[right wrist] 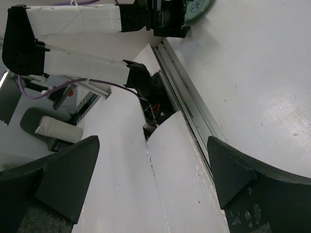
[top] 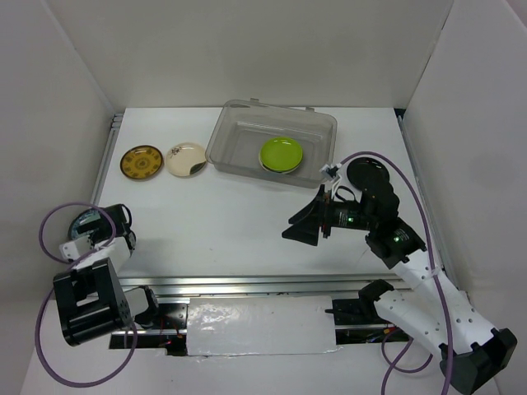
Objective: Place the plates into the plastic bin on the countertop
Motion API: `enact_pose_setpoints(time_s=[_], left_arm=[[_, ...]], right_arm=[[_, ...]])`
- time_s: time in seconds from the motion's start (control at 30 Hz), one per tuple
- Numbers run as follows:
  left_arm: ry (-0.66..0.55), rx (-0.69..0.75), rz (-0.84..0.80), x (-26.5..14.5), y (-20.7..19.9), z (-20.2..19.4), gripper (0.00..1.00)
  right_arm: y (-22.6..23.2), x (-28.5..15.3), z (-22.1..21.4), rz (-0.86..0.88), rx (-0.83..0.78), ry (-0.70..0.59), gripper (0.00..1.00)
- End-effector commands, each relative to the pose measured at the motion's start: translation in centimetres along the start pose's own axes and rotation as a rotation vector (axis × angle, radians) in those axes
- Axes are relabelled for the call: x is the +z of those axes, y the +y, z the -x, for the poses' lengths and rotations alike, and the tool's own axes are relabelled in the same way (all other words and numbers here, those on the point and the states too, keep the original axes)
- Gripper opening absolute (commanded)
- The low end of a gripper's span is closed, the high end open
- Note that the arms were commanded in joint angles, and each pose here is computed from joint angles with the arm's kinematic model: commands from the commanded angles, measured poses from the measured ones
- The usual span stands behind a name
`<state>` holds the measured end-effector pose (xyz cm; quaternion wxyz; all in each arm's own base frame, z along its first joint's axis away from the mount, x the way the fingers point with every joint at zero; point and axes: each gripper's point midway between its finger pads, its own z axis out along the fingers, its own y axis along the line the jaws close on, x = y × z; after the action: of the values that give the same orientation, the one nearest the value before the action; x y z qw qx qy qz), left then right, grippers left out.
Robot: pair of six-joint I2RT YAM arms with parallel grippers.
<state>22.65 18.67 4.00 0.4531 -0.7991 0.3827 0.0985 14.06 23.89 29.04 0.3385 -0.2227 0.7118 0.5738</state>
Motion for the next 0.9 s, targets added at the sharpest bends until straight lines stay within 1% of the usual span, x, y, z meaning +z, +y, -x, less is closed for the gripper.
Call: enact_pose_setpoints(time_s=[0.0,0.07,0.13,0.3,0.33,0.37,0.43,0.6,0.63,0.7,0.73,0.77,0.8,0.87], left_arm=[[-0.009,0.037,0.054,0.5,1.4,0.0,0.89],[-0.007,0.041,0.062,0.5,1.3,0.0,0.84],[-0.007,0.041,0.069,0.6,1.2,0.0,0.84],[-0.001,0.055,0.087,0.8,1.1,0.0,0.70],[0.000,0.059,0.090,0.8,1.2,0.0,0.65],[0.002,0.059,0.094,0.8,1.3,0.0,0.52],[0.008,0.061,0.095,0.8,1.2,0.0,0.39],[0.017,0.068,0.109,0.8,1.6,0.1,0.34],[0.020,0.070,0.111,0.9,1.6,0.2,0.29],[0.031,0.077,0.114,0.9,1.5,0.1,0.25],[0.037,0.088,0.116,0.9,1.5,0.1,0.19],[0.050,0.097,0.120,0.9,1.5,-0.1,0.15],[0.056,0.105,0.133,0.8,1.4,-0.1,0.08],[0.073,0.111,0.153,0.9,1.1,-0.3,0.01]], right_arm=[[0.7,-0.2,-0.4,0.036,-0.045,0.006,1.00],[0.6,-0.2,-0.4,0.035,-0.042,0.007,1.00],[0.8,-0.3,-0.4,0.038,-0.046,0.008,1.00],[0.7,-0.6,-0.2,0.030,-0.060,0.004,1.00],[0.7,-0.6,-0.2,0.029,-0.060,0.003,1.00],[0.6,-0.7,-0.2,0.028,-0.062,0.002,1.00],[0.4,-0.7,-0.2,0.022,-0.059,-0.001,1.00],[0.6,-1.1,0.0,0.021,-0.064,-0.007,1.00],[0.7,-1.2,0.0,0.023,-0.070,-0.007,1.00],[0.7,-1.4,0.2,0.018,-0.072,-0.016,1.00],[0.9,-1.5,0.3,0.018,-0.079,-0.020,1.00],[1.0,-1.6,0.4,0.016,-0.078,-0.022,1.00],[0.9,-1.7,0.4,0.012,-0.081,-0.025,1.00],[1.1,-1.9,0.5,0.012,-0.085,-0.032,1.00]])
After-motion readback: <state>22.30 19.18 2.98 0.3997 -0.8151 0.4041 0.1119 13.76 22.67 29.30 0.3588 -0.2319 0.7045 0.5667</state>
